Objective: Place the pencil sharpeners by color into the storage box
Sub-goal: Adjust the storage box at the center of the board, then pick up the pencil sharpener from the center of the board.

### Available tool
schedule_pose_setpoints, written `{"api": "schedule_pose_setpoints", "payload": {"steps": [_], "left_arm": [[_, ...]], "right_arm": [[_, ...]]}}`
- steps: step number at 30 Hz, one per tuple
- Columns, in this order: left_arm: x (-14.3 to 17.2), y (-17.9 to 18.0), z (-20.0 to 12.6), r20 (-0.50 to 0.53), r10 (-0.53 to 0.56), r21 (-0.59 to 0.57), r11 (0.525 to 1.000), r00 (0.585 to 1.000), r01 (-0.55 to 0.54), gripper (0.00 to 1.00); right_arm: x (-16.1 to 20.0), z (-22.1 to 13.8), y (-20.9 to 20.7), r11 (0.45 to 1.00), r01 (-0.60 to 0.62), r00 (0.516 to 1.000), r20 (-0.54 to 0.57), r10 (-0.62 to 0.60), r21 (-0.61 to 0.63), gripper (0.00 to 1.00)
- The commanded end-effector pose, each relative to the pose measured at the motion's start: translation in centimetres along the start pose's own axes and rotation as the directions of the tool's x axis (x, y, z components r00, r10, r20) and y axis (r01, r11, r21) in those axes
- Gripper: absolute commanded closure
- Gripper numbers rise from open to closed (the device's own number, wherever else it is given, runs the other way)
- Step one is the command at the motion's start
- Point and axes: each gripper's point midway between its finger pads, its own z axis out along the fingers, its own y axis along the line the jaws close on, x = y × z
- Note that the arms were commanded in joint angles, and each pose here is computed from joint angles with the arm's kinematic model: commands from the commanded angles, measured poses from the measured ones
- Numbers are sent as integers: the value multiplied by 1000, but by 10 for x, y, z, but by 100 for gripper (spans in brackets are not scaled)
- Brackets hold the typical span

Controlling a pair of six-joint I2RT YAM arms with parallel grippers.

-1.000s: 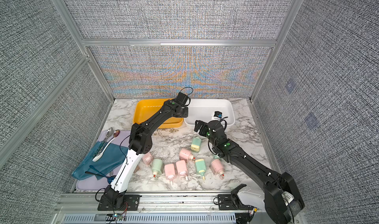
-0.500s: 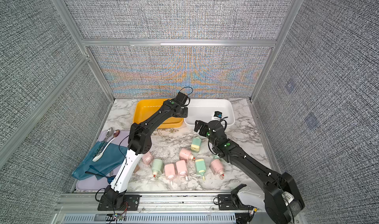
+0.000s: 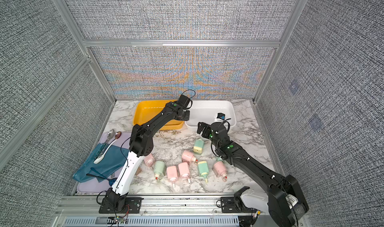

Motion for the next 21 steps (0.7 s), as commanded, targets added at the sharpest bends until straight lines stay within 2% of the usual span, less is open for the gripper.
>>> {"api": "schedule_pose_setpoints", "payload": {"steps": [1, 8, 11, 13, 15, 16, 21], "left_arm": [[-1, 8, -8, -4, 18, -26, 999, 1000, -18, 62], [-6, -1, -20, 2, 15, 29, 999, 1000, -15, 51], [-9, -8, -32, 9, 24, 65, 998, 1000, -25, 40], [-12, -12, -41, 21, 38, 85, 996, 999, -40, 26], [-15, -14, -52, 34, 53, 95, 994, 998, -56, 4], [-15, -13, -56, 37, 57, 94, 994, 998, -60, 1], [-13, -18, -77, 68, 66, 143, 987, 995, -75, 1]], "right_arm": [[-3, -2, -3, 1000, 21, 1000, 12, -21, 20, 1], [-2, -4, -27, 982, 150, 989, -19, -149, 114, 1], [-1, -3, -46, 965, 213, 977, -29, -211, 152, 1], [-2, -2, -57, 952, 254, 967, -46, -250, 172, 1], [-5, -1, -68, 938, 280, 960, -68, -272, 204, 1], [-5, -2, -74, 933, 287, 958, -75, -277, 218, 1], [-4, 1, -104, 917, 309, 950, -131, -283, 254, 1]]}}
